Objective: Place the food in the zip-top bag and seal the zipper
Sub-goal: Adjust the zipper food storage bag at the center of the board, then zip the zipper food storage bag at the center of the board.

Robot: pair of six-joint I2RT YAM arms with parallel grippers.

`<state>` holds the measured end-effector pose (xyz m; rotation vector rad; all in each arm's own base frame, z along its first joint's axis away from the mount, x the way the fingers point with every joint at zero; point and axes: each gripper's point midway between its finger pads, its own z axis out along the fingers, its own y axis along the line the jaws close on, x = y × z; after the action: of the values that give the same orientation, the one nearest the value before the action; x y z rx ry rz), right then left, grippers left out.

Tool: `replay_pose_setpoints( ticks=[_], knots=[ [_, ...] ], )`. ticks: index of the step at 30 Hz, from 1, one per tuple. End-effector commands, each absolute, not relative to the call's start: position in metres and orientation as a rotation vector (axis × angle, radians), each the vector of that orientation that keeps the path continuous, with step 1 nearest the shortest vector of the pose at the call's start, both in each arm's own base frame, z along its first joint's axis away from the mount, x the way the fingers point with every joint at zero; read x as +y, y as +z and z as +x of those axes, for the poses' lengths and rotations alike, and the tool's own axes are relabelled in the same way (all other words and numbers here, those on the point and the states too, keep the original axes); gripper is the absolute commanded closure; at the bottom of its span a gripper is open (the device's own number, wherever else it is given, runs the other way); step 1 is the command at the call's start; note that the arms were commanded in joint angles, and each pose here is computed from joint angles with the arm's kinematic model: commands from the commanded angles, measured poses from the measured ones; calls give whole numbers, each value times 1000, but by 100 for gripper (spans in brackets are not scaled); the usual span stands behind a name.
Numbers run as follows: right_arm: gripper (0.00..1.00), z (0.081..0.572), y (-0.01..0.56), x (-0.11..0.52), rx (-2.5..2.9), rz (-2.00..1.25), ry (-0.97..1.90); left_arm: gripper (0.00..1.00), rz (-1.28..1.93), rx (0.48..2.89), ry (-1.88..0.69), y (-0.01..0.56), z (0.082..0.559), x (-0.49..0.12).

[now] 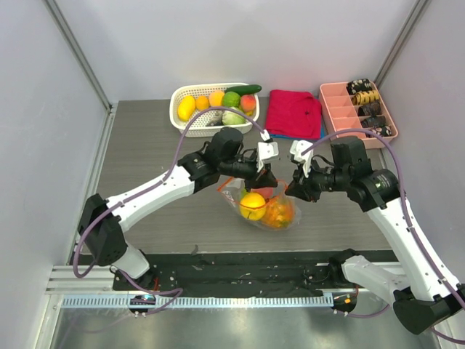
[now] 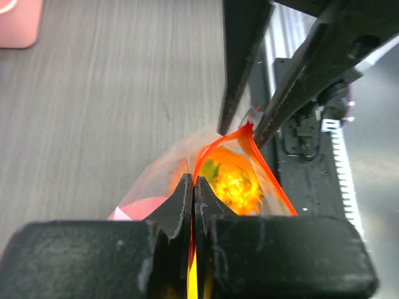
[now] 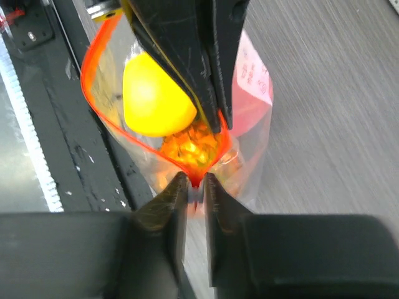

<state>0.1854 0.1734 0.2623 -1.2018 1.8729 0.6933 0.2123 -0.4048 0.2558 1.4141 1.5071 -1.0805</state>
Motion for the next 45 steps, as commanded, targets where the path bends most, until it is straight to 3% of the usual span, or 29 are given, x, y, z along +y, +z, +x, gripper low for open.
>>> replay_pose_setpoints(
  ticks=[1, 3, 5, 15, 20, 27, 32, 35, 39, 42, 45],
  knots=[
    [47, 192, 281, 180, 1784, -1152, 687, 100, 1374, 1474, -1239, 279, 212, -401],
    [31, 195, 277, 176, 1800, -1112, 656, 100, 1374, 1468, -1320, 284, 208, -396],
    [25, 198, 273, 167, 1815, -1057, 593, 100, 1344, 1473, -1330, 289, 217, -390],
    [31, 183, 270, 163, 1585, -949, 577, 100, 1348, 1461, -1427, 295, 214, -383],
    [33, 200, 270, 173, 1467, -947, 570, 100, 1353, 1478, -1457, 293, 212, -385],
    [54, 207, 268, 187, 1423, -971, 625, 100, 1348, 1486, -1457, 293, 214, -384],
    [60, 207, 263, 191, 1411, -990, 642, 100, 1346, 1496, -1469, 292, 212, -384],
    [74, 206, 267, 193, 1389, -1002, 655, 100, 1341, 1511, -1473, 289, 213, -384],
    [99, 203, 276, 193, 1353, -1004, 648, 100, 1331, 1544, -1492, 285, 214, -384],
    [99, 201, 280, 192, 1342, -1009, 645, 99, 1333, 1562, -1488, 284, 214, -384],
    [99, 196, 286, 192, 1338, -1009, 649, 91, 1313, 1583, -1449, 284, 220, -378]
  ],
)
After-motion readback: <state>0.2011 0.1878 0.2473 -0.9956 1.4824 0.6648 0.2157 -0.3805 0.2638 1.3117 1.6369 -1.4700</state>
